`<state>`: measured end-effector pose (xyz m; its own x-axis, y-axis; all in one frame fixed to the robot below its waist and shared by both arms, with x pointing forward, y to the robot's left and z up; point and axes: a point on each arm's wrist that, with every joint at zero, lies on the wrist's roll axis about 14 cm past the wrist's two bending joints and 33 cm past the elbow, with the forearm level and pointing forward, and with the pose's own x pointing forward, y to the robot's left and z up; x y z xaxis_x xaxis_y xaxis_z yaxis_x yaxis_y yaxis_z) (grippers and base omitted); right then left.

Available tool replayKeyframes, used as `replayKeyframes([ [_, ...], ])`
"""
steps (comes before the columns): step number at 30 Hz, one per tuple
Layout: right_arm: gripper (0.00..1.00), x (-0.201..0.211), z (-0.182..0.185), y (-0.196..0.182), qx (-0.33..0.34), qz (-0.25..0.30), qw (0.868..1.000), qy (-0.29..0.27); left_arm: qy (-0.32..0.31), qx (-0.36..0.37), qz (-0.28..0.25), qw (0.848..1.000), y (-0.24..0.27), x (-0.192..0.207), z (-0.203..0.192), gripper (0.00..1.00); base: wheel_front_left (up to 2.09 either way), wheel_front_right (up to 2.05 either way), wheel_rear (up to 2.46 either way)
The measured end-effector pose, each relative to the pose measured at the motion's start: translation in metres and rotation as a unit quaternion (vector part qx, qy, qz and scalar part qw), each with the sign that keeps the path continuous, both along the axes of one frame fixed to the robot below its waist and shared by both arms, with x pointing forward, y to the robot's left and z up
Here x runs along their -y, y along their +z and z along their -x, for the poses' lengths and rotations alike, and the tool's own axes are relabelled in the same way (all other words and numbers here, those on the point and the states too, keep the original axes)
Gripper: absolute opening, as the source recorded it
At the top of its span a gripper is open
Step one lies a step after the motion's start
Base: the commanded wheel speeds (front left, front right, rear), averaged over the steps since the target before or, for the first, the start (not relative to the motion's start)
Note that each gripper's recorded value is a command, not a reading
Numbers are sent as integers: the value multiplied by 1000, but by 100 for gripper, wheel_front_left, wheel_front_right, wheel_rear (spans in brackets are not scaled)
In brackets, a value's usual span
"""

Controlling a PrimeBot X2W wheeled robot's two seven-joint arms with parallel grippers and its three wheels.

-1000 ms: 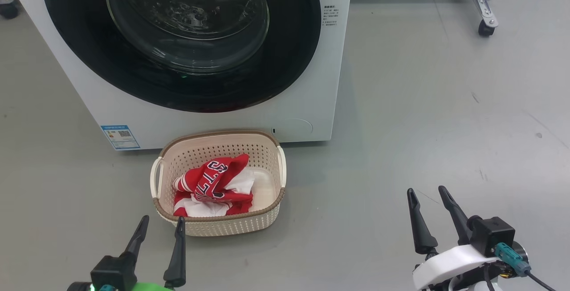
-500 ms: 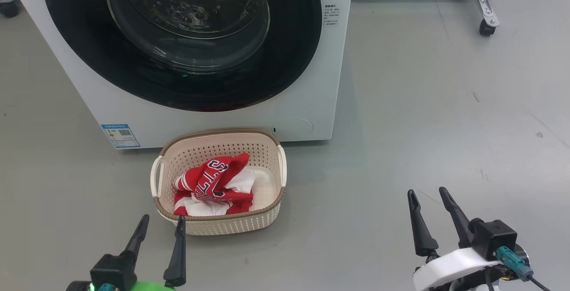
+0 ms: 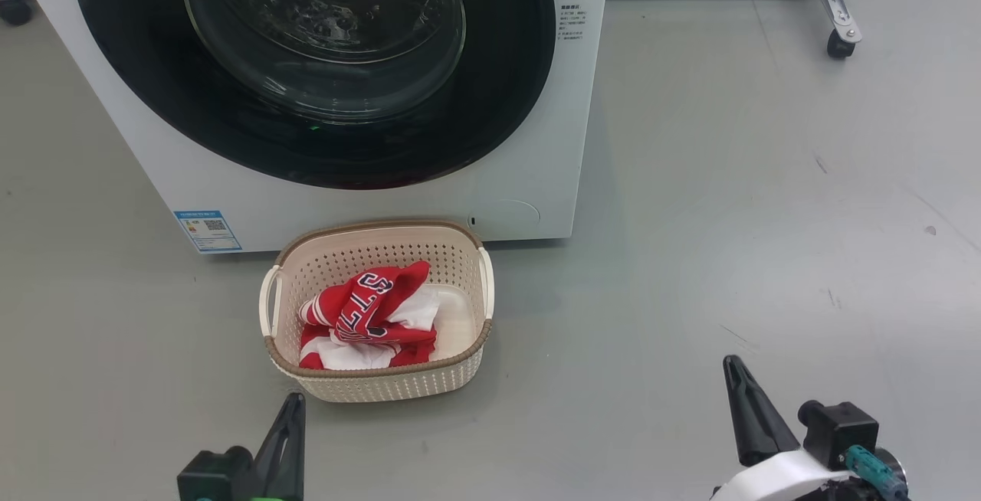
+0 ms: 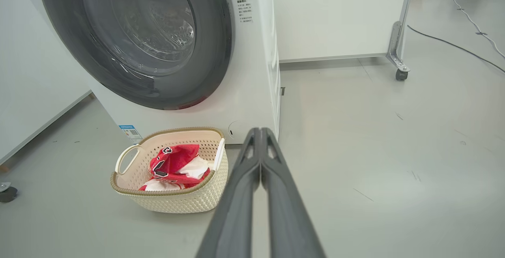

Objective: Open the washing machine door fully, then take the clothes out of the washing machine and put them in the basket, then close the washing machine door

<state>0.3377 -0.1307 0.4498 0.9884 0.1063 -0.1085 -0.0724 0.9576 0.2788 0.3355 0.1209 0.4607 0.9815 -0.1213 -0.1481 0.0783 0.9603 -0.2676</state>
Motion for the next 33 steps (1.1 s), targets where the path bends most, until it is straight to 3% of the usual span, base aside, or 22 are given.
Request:
replayKeyframes([
  [5,0,0,8,-12,-22,-7,1000,-3,1,-14,10,1000,-7,3,4,0,0,0,0],
  [14,0,5,6,-11,-30,-66,997,-23,14,-24,70,997,-7,0,4,0,0,0,0],
  [33,0,24,2,-13,-57,-184,979,-71,53,-58,186,979,-13,-16,3,0,0,0,0],
])
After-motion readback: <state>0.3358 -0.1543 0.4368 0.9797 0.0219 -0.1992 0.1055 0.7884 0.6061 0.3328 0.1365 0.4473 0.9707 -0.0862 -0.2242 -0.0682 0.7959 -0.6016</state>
